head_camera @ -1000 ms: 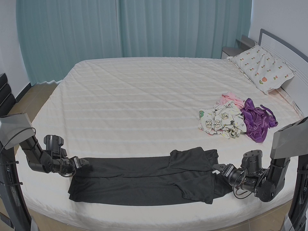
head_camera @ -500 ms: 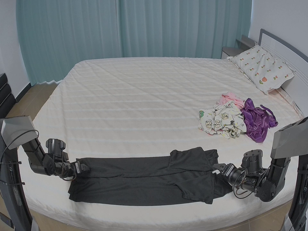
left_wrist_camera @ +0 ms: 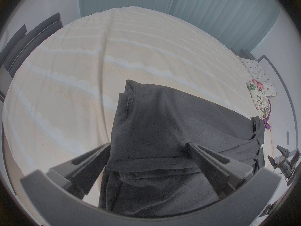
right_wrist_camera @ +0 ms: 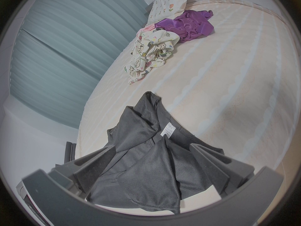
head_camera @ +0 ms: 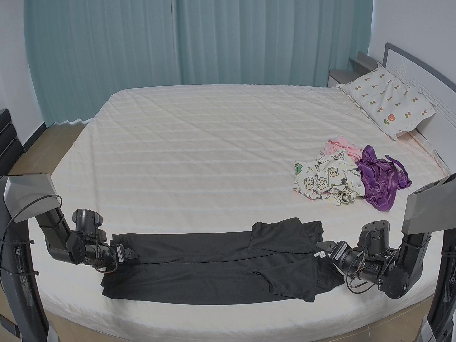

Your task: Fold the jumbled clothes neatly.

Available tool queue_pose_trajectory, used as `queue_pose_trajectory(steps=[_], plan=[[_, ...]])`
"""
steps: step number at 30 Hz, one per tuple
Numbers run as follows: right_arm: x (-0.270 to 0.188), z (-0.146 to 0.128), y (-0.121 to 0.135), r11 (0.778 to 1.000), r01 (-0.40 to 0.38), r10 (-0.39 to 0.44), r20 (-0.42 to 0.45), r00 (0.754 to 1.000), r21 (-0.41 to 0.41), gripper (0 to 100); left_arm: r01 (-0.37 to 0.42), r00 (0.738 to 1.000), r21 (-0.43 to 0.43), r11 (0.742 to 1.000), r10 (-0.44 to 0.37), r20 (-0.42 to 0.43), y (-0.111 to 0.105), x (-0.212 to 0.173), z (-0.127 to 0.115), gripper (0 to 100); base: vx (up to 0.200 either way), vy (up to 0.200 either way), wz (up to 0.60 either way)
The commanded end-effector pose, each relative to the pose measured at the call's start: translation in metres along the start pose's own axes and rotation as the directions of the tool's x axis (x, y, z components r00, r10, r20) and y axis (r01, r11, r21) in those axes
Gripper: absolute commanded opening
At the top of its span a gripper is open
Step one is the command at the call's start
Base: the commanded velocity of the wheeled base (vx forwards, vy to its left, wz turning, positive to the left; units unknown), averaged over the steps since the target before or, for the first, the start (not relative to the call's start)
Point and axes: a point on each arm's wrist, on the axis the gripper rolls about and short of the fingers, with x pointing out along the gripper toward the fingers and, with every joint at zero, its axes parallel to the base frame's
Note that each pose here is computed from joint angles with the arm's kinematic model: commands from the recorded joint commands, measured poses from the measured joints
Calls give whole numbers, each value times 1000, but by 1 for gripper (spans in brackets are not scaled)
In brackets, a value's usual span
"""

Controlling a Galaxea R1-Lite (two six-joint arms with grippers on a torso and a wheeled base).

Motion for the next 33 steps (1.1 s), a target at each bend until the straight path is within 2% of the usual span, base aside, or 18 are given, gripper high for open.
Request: queue_pose_trajectory(steps=[1,9,20,26,30,33], plan=[[0,0,0,1000,-1,1,1,1000,0,100,11,1000,5,1000,-11,1,-3,-8,-2,100,0,0,0],[0,0,1,1000,-3,3,2,1000,0,100,22,999,9,1000,-23,44,-8,-27,4,100,0,0,0],[0,0,1,1000,-4,4,-1,1000,1,100,26,999,26,999,-27,40,-12,-28,2,100,0,0,0],[0,0,1,1000,-4,4,-1,1000,1,100,11,1000,10,1000,-11,20,-4,-17,1,100,0,0,0],[0,0,1,1000,-3,3,1,1000,1,100,4,1000,31,1000,-4,-5,3,-7,-4,100,0,0,0],[0,0,1,1000,-4,4,-1,1000,1,100,2,1000,41,999,-3,12,6,-3,-4,100,0,0,0]])
